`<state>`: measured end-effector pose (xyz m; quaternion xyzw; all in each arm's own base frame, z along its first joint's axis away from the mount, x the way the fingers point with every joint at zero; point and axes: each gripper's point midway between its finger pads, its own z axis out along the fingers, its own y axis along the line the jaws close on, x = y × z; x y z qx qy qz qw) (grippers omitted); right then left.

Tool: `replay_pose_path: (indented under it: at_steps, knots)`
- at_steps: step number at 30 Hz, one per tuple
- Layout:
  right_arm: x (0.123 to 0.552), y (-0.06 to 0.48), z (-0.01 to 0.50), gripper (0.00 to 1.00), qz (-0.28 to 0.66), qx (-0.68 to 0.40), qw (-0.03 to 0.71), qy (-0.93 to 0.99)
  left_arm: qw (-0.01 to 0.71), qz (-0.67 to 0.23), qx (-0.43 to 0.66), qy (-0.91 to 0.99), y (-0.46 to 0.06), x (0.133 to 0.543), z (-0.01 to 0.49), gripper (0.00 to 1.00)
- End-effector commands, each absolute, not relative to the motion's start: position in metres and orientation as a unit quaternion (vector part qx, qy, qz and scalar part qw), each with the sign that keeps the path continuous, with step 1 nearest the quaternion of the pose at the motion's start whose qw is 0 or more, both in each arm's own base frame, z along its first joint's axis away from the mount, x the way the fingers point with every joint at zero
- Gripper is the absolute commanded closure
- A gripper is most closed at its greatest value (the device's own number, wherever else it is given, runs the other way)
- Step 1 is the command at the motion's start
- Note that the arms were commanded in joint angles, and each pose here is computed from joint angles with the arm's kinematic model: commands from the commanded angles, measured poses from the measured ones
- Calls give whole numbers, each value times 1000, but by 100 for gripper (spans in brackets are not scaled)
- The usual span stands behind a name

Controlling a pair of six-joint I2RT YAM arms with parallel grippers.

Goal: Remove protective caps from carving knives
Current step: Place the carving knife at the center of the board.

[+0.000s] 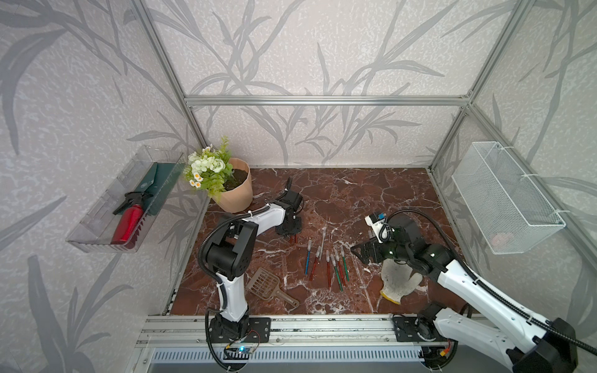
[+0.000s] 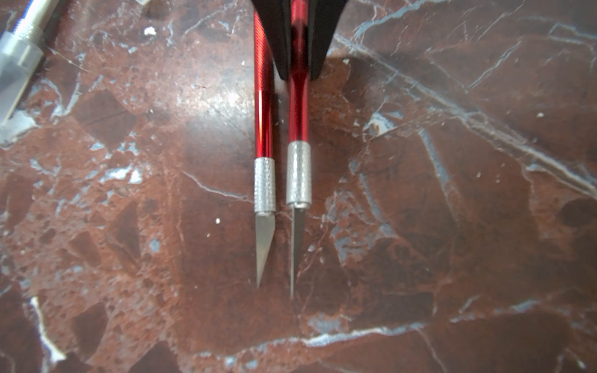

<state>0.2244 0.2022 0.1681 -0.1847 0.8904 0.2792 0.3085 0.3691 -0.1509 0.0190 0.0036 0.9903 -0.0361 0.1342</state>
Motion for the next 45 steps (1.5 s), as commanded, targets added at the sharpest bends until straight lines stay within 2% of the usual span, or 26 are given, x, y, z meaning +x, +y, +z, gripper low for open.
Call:
replay_pose_path:
  at_steps: [1,17,45]
  knots:
    - [226,203,172,1,275,-189,315,889,132,-35,6,991,-151,373,18,93]
    - [226,201,170,1,273,-185,316,889,132,-31,5,991,-149,372,18,86]
    - [224,200,168,1,271,-189,317,889,122,-27,0,992,-148,369,20,83]
